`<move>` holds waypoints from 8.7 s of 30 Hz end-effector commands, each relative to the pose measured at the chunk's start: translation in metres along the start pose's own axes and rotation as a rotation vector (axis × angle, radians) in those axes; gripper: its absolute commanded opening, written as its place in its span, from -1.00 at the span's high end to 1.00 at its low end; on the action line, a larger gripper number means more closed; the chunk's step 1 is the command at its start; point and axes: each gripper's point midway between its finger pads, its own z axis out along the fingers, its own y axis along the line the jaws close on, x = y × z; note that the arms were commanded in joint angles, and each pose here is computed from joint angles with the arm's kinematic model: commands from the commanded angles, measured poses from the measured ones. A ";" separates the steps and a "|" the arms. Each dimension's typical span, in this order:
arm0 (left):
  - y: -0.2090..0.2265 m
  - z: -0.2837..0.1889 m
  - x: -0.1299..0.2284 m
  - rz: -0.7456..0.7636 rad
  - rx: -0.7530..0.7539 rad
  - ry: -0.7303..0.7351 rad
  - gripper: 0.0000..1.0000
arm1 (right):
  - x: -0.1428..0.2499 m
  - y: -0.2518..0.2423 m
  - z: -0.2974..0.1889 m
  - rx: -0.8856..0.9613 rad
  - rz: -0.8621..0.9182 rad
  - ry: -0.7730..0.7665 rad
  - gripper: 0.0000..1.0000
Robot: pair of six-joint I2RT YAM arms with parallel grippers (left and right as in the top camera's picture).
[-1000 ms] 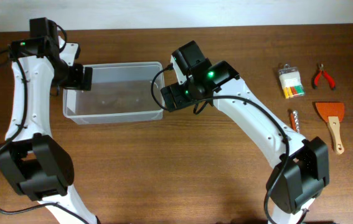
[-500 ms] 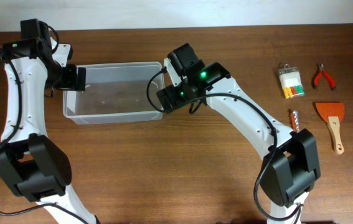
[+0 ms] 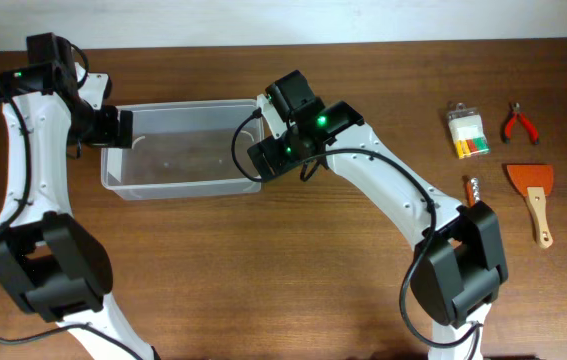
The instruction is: Pack container
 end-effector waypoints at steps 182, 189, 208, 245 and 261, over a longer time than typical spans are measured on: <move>-0.036 0.053 -0.011 -0.019 0.241 0.014 -0.74 | -0.020 -0.079 0.014 0.104 0.285 -0.036 0.93; -0.047 0.050 -0.015 -0.022 0.309 -0.004 -0.74 | -0.017 -0.078 0.014 0.104 0.300 -0.026 0.93; -0.083 0.012 -0.054 0.000 0.565 -0.181 -0.74 | 0.002 -0.131 0.004 0.192 0.487 0.001 0.92; -0.055 -0.052 -0.107 0.026 0.423 -0.386 -0.99 | 0.121 -0.153 -0.045 0.137 0.583 0.455 0.93; -0.055 -0.052 -0.106 0.025 0.423 -0.384 -0.99 | 0.129 -0.142 -0.050 0.112 0.708 0.498 0.93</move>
